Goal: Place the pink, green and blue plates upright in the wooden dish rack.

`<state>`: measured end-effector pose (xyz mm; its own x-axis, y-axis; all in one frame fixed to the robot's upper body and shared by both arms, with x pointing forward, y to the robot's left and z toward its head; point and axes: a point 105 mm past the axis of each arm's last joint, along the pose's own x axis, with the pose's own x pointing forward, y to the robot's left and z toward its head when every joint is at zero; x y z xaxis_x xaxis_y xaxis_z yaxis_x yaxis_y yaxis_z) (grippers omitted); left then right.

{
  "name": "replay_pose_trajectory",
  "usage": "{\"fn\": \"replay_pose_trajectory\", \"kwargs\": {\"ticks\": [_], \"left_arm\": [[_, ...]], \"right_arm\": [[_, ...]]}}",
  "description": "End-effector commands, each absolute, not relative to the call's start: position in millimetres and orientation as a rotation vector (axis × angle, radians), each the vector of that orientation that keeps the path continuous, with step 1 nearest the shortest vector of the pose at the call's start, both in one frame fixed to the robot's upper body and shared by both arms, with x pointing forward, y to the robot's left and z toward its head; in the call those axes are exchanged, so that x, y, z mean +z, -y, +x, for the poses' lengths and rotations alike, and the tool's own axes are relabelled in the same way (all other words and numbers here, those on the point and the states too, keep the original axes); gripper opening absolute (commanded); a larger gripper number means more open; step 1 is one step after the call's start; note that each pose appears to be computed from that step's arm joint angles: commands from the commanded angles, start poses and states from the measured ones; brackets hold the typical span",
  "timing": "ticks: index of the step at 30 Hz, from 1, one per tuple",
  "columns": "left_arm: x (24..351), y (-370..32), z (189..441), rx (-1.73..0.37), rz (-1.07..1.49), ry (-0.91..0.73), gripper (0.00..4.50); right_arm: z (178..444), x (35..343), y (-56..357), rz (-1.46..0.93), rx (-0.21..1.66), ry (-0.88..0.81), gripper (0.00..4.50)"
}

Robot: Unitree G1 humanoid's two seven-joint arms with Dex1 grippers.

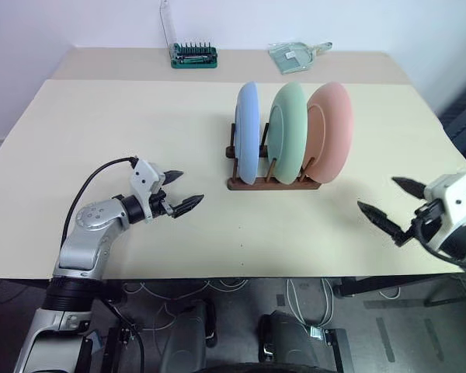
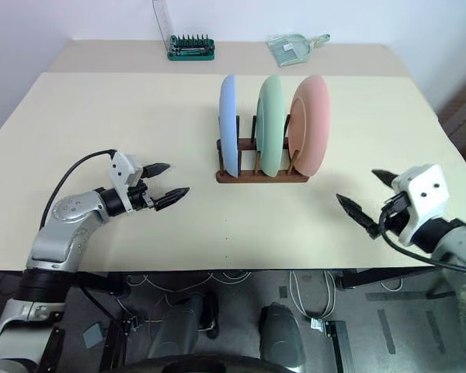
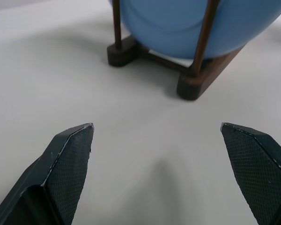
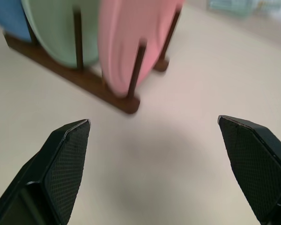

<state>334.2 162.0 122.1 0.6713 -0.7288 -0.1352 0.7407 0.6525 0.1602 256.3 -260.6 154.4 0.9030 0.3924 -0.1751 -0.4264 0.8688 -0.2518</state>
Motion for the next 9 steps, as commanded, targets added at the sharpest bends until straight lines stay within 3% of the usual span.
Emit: {"fn": "replay_pose_trajectory", "kwargs": {"ticks": [1, 9], "left_arm": [[126.1, -171.6, 333.6, -0.803, 0.249, -0.032, 4.50], [132.4, -174.4, 336.8, -0.780, 0.248, 0.000, 4.50]], "right_arm": [[262.5, 158.4, 265.9, -0.321, 0.399, -0.061, 4.45], [279.5, 157.1, 267.0, -0.328, 0.404, -0.039, 4.45]]}}
